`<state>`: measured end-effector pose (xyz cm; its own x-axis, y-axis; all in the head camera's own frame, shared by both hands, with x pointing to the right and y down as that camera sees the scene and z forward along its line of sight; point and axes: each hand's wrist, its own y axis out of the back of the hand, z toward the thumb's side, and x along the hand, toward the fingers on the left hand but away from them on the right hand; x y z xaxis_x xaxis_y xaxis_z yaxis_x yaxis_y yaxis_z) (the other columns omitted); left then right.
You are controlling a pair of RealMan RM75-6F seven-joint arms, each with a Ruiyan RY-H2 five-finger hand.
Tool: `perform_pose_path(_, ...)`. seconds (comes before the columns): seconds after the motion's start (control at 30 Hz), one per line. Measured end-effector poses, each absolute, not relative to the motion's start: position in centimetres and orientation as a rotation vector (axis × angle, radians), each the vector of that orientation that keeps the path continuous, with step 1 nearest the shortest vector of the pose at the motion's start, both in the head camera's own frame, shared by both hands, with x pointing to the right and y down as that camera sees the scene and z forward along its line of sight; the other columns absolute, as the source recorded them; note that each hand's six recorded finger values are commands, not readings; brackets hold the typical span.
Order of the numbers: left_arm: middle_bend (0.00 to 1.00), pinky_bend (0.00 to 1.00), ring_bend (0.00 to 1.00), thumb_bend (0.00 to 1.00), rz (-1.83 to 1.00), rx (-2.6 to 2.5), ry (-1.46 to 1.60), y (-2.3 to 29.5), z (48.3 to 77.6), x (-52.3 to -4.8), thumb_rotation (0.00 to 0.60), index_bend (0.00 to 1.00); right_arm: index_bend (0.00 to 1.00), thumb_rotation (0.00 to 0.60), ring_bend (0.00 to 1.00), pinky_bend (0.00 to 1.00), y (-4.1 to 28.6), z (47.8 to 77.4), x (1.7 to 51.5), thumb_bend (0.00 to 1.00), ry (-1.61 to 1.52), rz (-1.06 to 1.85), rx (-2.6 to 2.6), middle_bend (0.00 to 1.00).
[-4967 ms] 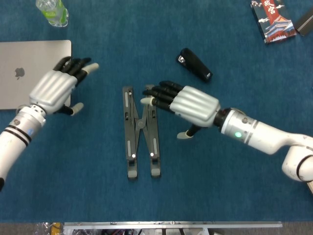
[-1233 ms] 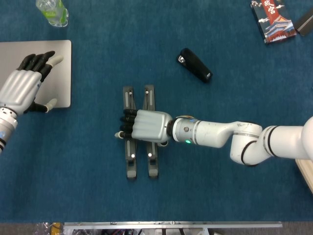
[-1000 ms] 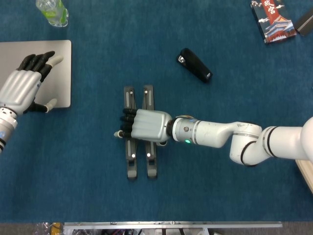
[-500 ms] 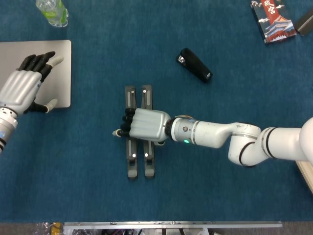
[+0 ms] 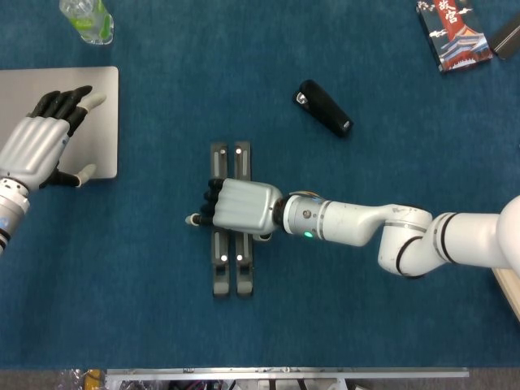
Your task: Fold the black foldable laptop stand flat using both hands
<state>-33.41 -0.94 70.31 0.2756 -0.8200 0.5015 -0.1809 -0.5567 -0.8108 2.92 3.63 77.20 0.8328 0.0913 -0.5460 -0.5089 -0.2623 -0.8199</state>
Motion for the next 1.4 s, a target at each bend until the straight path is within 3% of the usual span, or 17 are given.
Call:
perform_pose_path(0.37,0.00,0.00,0.00,0.29,-1.298,-1.919,0.896,-0.9,70.4,-33.3,0.600,0.00,0.10,0.600,0.26,0.18,3.8,77.2,3.0,0.18,0.325,0.586,-1.753,0.40)
perform_pose_path(0.57,0.00,0.00,0.00,0.29,-1.300,-1.918,0.896,-1.0,70.3,-33.4,0.600,0.00,0.01,0.600,0.06,0.17,3.9,77.0,3.2,0.18,0.337,0.590,-1.760,0.14)
perform_pose_path(0.67,0.00,0.00,0.00,0.29,-1.300,-1.917,0.891,-1.0,70.3,-33.3,0.600,0.00,0.00,0.600,0.00,0.14,3.8,76.9,3.4,0.19,0.346,0.607,-1.773,0.06)
perform_pose_path(1.0,0.00,0.00,0.00,0.29,-1.275,-1.898,0.888,-1.5,69.9,-32.7,0.600,0.00,0.00,0.600,0.00,0.12,1.9,74.3,4.9,0.18,0.185,0.613,-1.841,0.04)
perform_pose_path(1.4,0.00,0.00,0.00,0.29,-1.265,-1.793,0.915,-1.4,68.7,-32.8,0.600,0.00,0.00,0.600,0.00,0.12,-2.5,69.9,14.6,0.19,-0.215,0.832,-1.816,0.11)
